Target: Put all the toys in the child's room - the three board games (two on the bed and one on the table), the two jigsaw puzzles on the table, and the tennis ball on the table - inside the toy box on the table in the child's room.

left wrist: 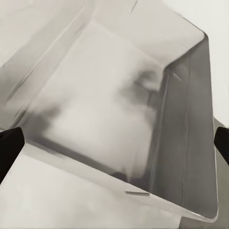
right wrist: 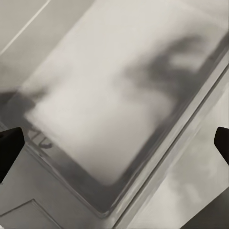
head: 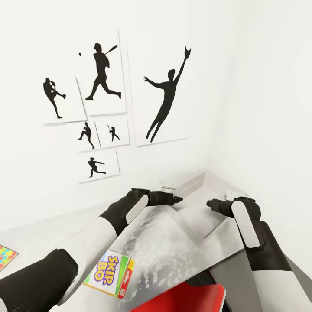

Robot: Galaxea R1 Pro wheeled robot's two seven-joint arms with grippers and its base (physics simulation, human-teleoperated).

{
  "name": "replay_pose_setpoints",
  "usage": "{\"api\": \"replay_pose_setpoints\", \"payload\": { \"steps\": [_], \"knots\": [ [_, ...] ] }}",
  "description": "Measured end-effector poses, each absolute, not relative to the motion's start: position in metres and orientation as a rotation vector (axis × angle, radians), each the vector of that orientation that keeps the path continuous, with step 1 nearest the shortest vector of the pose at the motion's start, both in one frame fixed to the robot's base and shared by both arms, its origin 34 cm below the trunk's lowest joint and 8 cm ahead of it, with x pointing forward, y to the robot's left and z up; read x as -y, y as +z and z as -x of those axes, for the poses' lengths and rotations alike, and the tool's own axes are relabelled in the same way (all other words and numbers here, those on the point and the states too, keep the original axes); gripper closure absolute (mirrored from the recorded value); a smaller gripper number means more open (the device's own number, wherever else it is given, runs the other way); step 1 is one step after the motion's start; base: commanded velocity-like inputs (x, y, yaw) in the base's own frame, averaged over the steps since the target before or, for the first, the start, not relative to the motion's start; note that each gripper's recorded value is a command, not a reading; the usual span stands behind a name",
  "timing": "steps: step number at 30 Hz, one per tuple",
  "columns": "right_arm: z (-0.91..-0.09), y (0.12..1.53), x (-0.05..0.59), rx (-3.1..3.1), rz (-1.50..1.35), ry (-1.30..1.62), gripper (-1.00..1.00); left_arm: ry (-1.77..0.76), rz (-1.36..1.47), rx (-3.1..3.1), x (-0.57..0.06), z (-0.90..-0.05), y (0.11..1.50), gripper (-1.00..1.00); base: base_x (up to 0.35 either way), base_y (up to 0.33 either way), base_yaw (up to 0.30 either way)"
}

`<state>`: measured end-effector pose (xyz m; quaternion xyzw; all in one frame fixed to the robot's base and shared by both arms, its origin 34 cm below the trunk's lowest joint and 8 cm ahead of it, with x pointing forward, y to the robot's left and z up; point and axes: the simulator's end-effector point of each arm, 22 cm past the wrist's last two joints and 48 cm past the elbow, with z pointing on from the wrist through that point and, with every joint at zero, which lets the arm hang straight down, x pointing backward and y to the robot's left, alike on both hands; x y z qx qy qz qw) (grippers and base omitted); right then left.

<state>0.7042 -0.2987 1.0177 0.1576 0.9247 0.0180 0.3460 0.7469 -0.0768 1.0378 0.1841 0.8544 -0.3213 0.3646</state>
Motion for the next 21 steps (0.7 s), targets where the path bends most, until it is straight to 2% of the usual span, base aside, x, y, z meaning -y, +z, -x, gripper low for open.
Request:
{"api": "replay_pose_setpoints", "payload": {
  "steps": [11, 21],
  "knots": [
    [-0.704, 1.008, 0.3, -2.417, -0.413, 0.043, -1.0, -0.957, -0.374, -2.199, 0.087, -0.744, 1.039, -1.0, 0.0, 0.0, 0.0],
    [-0.704, 1.006, 0.299, -2.421, -0.413, 0.044, -1.0, -0.972, -0.351, -2.207, 0.088, -0.744, 1.038, -1.0, 0.0, 0.0, 0.0]
  ]
}}
